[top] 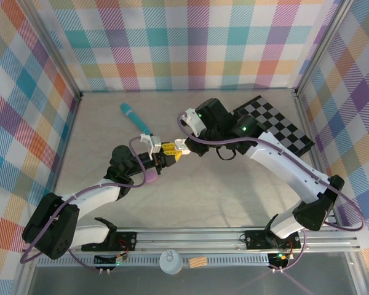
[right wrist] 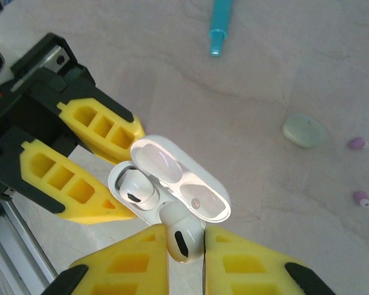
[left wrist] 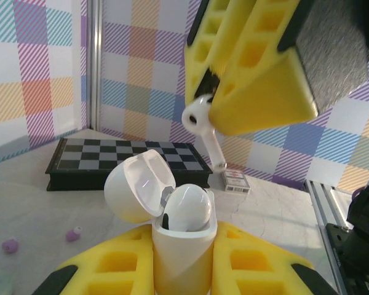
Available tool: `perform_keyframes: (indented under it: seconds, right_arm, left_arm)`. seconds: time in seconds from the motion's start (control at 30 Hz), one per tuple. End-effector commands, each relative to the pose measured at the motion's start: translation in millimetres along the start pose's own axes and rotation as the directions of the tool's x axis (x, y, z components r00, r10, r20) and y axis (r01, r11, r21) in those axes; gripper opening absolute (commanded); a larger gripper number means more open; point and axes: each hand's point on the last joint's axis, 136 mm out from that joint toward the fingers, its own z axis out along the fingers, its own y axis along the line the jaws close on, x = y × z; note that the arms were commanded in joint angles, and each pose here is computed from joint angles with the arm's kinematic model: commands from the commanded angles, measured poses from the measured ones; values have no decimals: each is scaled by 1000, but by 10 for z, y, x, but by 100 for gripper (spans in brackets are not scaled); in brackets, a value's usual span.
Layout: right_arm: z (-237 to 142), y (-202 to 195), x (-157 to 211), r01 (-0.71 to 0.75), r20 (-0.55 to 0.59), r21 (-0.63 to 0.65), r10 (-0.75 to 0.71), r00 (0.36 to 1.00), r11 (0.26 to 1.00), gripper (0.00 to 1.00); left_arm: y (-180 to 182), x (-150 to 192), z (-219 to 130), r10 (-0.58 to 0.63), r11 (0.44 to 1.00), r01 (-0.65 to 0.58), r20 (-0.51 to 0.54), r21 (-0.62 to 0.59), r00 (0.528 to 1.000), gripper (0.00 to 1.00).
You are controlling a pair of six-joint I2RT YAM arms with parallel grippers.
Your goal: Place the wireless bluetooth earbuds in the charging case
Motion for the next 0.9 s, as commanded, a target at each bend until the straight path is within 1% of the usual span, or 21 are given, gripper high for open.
perform_keyframes:
  seconds: [0.0,0.17,0.57,0.73,0.87]
  right_arm:
    - [-8,-1,16,22,-14,4,-22,1000,1000,17]
    - [54,-14,86,29,-40,10,-29,999,1000,17]
    - [175,-92,95,44,-59,50,-41,997,998,17]
    - [172,-96,65,50,-49,52,-48,998,997,17]
    - [188,-57,85,52,-48,30,-51,998,998,17]
  left_arm:
    - [-42,-242,-13,39,999,-41,64,25,997,13]
    - [-49,-291,-30,45,999,-47,78,22,996,13]
    - [-90,-320,-34,41,998,-45,92,44,995,13]
    - [-92,-315,-44,36,998,-40,91,44,995,13]
    - [-93,-343,-49,38,998,-42,99,40,994,13]
